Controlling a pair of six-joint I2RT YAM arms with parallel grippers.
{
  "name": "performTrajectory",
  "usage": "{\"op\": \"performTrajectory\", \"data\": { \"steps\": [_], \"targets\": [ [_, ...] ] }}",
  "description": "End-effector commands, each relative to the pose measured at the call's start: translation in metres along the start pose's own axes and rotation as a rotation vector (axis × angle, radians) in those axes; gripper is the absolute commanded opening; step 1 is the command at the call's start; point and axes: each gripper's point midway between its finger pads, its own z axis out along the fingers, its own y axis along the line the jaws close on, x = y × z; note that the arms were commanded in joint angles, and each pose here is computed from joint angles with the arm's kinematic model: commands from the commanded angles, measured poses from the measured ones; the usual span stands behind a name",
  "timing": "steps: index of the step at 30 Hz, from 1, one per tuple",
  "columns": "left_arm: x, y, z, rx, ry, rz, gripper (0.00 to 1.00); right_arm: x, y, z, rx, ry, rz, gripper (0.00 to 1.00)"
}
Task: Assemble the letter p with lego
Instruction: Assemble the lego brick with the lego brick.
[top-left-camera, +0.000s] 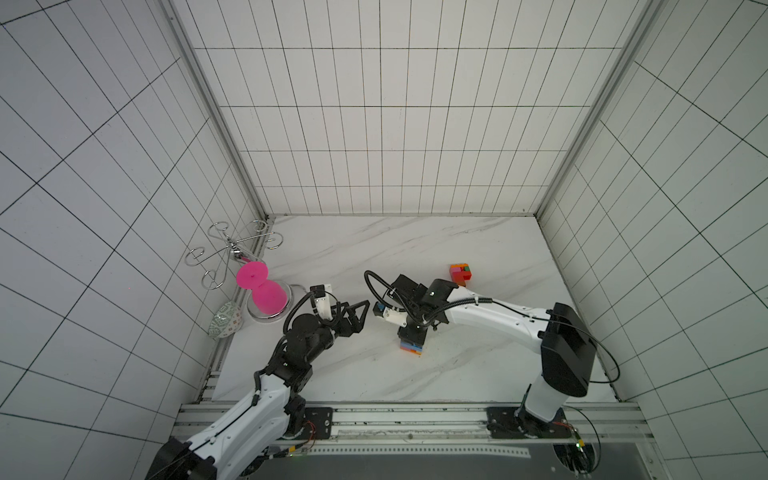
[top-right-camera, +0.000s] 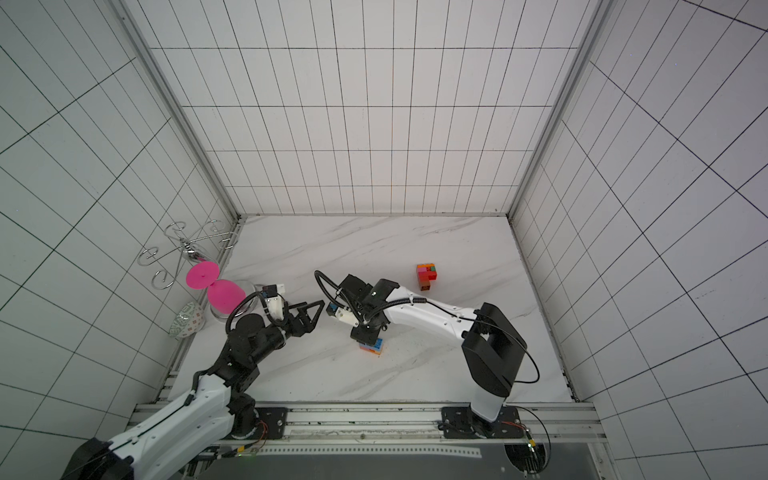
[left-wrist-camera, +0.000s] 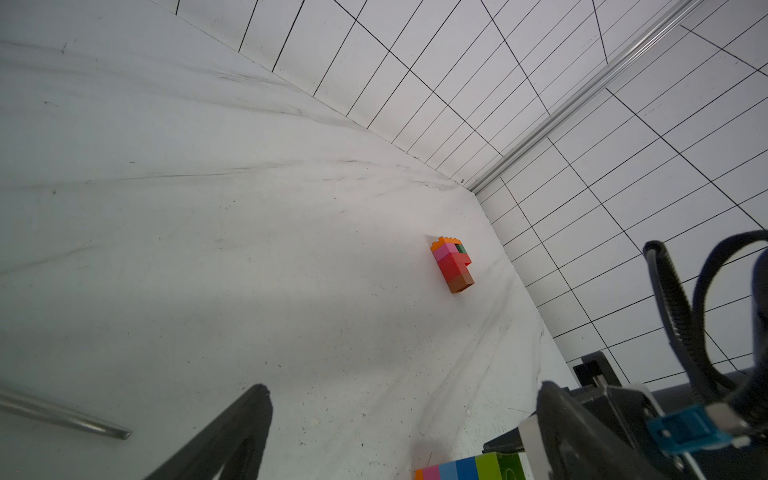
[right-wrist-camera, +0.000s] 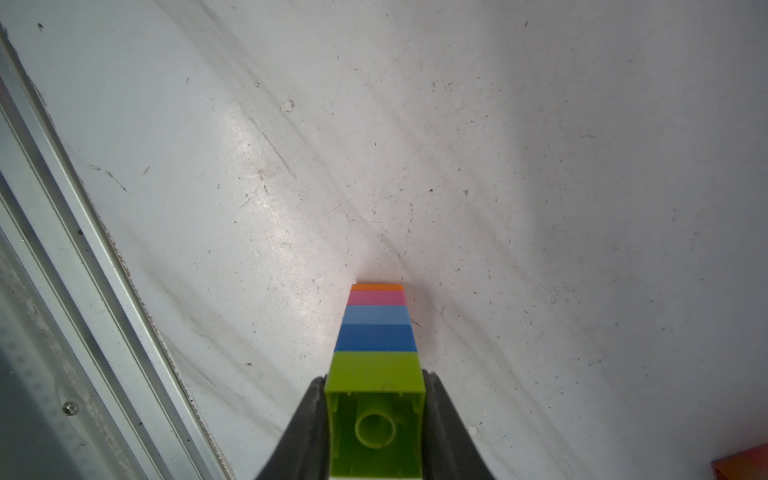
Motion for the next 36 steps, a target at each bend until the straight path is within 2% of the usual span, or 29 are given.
{"op": "performTrajectory", "data": {
  "steps": [1,14,19,23,24,26,27,29,31,36],
  "targets": [
    [-0.004,-0.004,-0.001,0.016,-0.016,0.013,0.98,0.09,0.023,0.058,-0.08,0.378,0.017,0.0],
    [-0.004,-0.005,-0.002,0.018,-0.014,0.019,0.98,0.092,0.03,0.068,-0.107,0.366,0.048,0.0],
    [-0.003,-0.007,-0.002,0.027,-0.006,0.026,0.98,0.082,0.025,0.055,-0.074,0.32,0.074,0.02],
    [-0.003,-0.01,-0.001,0.041,0.002,0.036,0.98,0.05,0.013,0.014,0.002,0.165,0.131,0.27],
    [-0.003,-0.01,-0.001,0.043,0.005,0.036,0.97,0.043,0.009,0.003,0.032,0.125,0.145,0.36],
    [-0.002,-0.011,-0.001,0.05,0.01,0.039,0.97,0.034,0.002,-0.018,0.074,0.066,0.17,0.62],
    [-0.002,-0.012,-0.001,0.052,0.012,0.04,0.97,0.031,-0.003,-0.027,0.11,0.041,0.191,0.69],
    [-0.001,-0.012,-0.001,0.056,0.013,0.041,0.97,0.028,-0.012,-0.043,0.168,0.004,0.236,0.77],
    [-0.001,-0.012,-0.001,0.058,0.016,0.04,0.97,0.027,-0.022,-0.058,0.232,-0.037,0.314,0.99],
    [0.003,-0.01,0.001,0.056,0.027,0.035,0.97,0.027,-0.023,-0.075,0.227,-0.122,0.547,0.99]
  ]
}}
